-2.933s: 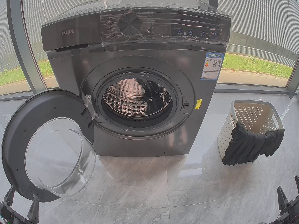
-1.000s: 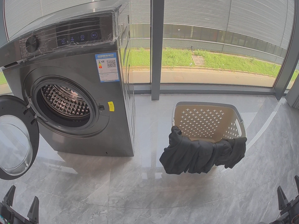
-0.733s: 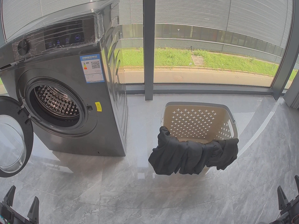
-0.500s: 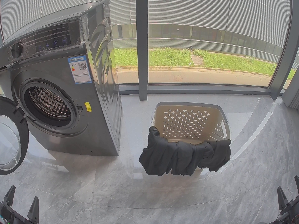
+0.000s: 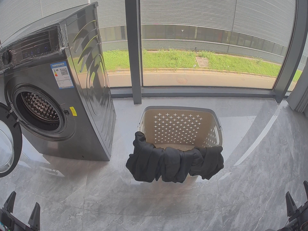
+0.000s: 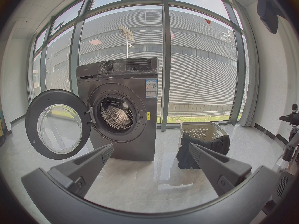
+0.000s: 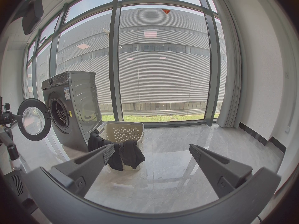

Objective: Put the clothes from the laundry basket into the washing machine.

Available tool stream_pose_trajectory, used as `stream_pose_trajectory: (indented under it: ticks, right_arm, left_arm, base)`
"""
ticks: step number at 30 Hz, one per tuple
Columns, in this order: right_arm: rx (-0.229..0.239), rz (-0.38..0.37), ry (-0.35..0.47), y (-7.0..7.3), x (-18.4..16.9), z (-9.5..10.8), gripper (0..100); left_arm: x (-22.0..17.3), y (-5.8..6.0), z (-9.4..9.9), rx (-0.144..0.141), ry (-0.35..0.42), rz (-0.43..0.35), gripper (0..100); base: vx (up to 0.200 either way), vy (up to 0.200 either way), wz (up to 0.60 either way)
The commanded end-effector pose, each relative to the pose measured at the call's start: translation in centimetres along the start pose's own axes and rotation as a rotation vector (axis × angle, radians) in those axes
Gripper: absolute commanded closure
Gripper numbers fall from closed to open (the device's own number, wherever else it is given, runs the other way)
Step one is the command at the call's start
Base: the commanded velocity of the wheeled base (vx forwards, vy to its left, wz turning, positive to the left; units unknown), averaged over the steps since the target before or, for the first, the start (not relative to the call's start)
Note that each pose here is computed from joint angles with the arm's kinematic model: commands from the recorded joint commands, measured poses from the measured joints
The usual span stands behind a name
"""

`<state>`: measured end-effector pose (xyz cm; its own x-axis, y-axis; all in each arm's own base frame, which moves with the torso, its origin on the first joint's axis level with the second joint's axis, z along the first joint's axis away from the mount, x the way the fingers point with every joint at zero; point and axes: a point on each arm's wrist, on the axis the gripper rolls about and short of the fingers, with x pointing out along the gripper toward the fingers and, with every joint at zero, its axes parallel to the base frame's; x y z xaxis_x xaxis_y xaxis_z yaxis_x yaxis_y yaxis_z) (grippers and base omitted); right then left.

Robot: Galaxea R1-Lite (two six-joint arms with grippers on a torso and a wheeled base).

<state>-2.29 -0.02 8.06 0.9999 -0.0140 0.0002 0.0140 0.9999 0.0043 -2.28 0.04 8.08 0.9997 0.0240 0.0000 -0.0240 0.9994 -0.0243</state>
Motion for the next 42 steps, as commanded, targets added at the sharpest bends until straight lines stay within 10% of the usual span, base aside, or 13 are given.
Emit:
stream_pose_trajectory:
  ticks: [1,42]
  right_arm:
    - [0.0,0.0,0.0,0.0,0.0,-0.48,0]
    - [0.0,0.0,0.0,0.0,0.0,-0.48,0]
  left_arm:
    - [-0.02,0.01,-0.49,0.0,-0.002,0.0,0]
    - [-0.02,0.01,-0.47,0.0,-0.003,0.0,0]
  base:
    - [0.0,0.0,0.0]
    - [0.0,-0.044,0.0]
